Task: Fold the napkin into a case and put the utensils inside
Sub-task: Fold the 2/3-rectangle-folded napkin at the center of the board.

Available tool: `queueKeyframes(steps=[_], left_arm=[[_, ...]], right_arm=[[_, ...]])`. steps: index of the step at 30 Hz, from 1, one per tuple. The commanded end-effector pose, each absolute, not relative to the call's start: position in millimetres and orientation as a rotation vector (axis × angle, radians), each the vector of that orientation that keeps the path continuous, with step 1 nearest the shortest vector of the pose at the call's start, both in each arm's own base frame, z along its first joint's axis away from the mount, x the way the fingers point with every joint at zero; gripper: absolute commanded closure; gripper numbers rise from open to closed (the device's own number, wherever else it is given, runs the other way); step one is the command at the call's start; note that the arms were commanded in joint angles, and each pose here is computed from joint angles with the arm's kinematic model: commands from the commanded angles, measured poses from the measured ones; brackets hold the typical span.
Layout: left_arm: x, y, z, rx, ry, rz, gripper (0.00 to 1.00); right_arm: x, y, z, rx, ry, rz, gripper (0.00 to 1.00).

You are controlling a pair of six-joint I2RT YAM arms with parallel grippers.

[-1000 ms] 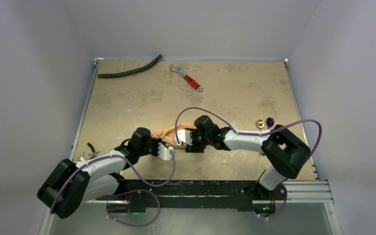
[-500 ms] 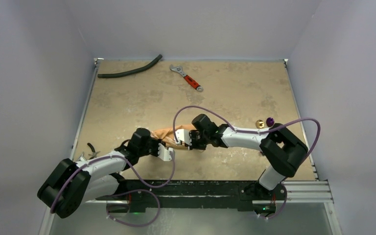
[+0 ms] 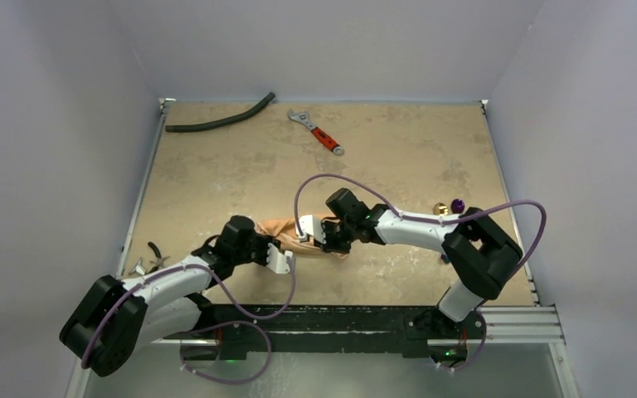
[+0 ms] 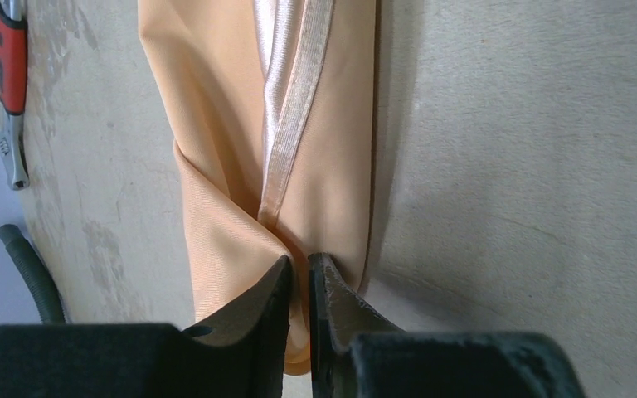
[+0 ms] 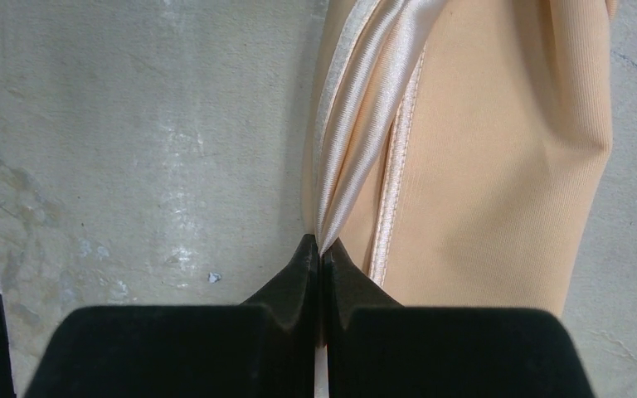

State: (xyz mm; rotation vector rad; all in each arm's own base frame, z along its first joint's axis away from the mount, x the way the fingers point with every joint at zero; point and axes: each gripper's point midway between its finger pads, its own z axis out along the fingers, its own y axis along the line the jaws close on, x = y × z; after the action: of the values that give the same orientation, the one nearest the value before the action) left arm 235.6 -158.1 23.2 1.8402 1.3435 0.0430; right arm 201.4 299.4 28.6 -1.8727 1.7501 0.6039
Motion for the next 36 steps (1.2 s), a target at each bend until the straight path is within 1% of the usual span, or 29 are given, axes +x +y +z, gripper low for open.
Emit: queueKeyframes(steps=[1, 4, 6, 8, 9, 12, 16, 20, 25, 28, 32, 36], left_arm=[[221.8, -164.6, 32.4, 1.879, 1.327, -0.049, 0.87], [215.2, -165.7, 37.6, 1.893, 1.294, -0.067, 0.85], [214.2, -166.3, 42.7, 1.892, 1.282, -0.070, 0.81], [213.7, -166.2, 45.3, 1.905, 1.271, -0.067, 0.74], [214.7, -166.8, 47.1, 1.926, 1.248, -0.057, 0.73], [222.5, -172.0, 54.0, 1.933, 1.216, -0.042, 0.71], [227.7, -182.0, 61.1, 1.944, 1.199, -0.077, 0.66], [233.4, -191.2, 66.3, 1.952, 1.212, -0.117, 0.66], [231.6, -195.9, 61.7, 1.963, 1.160, -0.128, 0.66], [239.5, -200.1, 63.4, 1.922, 1.196, -0.133, 0.66], [252.5, -197.5, 53.2, 1.912, 1.257, -0.093, 0.70], [261.8, -194.2, 45.0, 1.903, 1.269, -0.038, 0.74]], right_arm=[[197.1, 308.0, 42.8, -1.888, 1.727, 0.675, 1.00], [194.5, 310.2, 45.7, -1.895, 1.727, 0.705, 1.00], [193.1, 312.3, 49.2, -1.899, 1.723, 0.723, 1.00], [191.3, 313.5, 50.9, -1.904, 1.724, 0.742, 1.00], [190.6, 313.7, 50.8, -1.904, 1.730, 0.749, 1.00], [189.2, 313.9, 48.7, -1.910, 1.738, 0.761, 1.00], [190.6, 315.2, 45.5, -1.913, 1.758, 0.774, 1.00], [193.6, 316.7, 45.7, -1.913, 1.767, 0.794, 1.00], [194.5, 320.1, 47.9, -1.917, 1.765, 0.822, 1.00], [194.4, 319.6, 47.9, -1.915, 1.772, 0.835, 1.00], [194.7, 318.6, 50.1, -1.912, 1.769, 0.842, 1.00], [195.2, 320.1, 62.3, -1.891, 1.742, 0.890, 1.00]])
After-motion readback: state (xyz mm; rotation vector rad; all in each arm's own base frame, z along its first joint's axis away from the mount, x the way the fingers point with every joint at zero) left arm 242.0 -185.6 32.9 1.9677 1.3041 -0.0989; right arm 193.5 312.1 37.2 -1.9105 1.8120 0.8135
